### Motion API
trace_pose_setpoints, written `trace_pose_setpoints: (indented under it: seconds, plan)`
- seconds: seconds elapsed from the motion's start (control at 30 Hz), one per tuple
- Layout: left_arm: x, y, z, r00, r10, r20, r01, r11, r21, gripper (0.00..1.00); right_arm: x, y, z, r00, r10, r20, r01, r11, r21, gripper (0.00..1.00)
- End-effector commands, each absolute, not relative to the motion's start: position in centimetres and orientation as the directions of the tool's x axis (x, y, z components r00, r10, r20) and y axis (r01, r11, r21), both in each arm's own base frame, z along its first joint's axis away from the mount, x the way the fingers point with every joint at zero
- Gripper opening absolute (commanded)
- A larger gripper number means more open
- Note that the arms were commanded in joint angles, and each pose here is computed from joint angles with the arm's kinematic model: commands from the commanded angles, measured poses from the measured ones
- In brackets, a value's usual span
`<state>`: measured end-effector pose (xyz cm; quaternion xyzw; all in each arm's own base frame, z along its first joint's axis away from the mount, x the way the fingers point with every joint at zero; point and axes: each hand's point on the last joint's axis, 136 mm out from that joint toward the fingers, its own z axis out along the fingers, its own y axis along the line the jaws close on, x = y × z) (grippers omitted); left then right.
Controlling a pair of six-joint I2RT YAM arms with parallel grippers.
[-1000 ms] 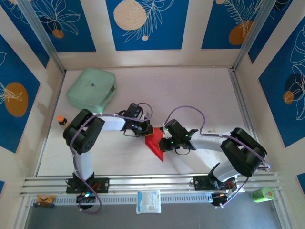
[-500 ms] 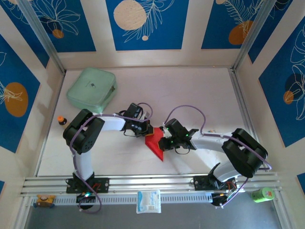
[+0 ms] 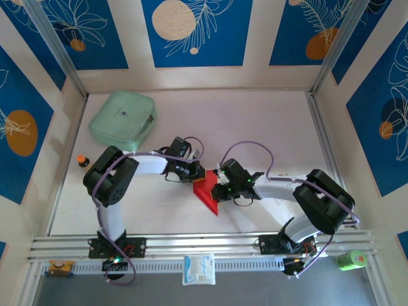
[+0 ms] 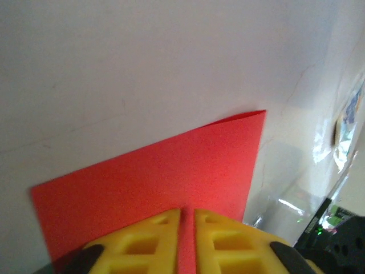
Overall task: Fold a paper plane with a square sheet of paper (pick it up from the middle)
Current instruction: Third fold the triangle at the center of the table.
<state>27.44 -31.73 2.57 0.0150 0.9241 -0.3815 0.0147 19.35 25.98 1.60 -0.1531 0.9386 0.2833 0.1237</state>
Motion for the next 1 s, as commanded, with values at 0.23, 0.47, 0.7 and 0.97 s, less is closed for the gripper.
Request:
trace_pose_setpoints:
  seconds: [0.23,0.47,0.7,0.97]
  plan:
    - [27.1,-30.4,8.3,-0.985,-0.072,-0.154,0.064,0.680,-0.730,0.18,19.7,25.8,1.0,-0.936,-0.198,-0.292,-0.324,0.812,0.486,0.00]
    - [23.3,-30.4,8.3,-0.991,-0.106,-0.083,0.004,0.592,-0.806,0.06,19.7,25.8,1.2,-0.935,-0.202,-0.290,-0.326,0.811,0.486,0.00]
    - [21.0,-31.4,6.8,-0.994,-0.092,-0.055,-0.012,0.608,-0.794,0.06,19.6,25.7,1.1,-0.937,-0.197,-0.289,-0.320,0.813,0.486,0.00]
    - [20.1,-33.2,5.5,-0.998,-0.058,-0.030,-0.012,0.609,-0.793,0.00,19.4,25.6,1.2,-0.936,-0.202,-0.289,-0.325,0.813,0.484,0.00]
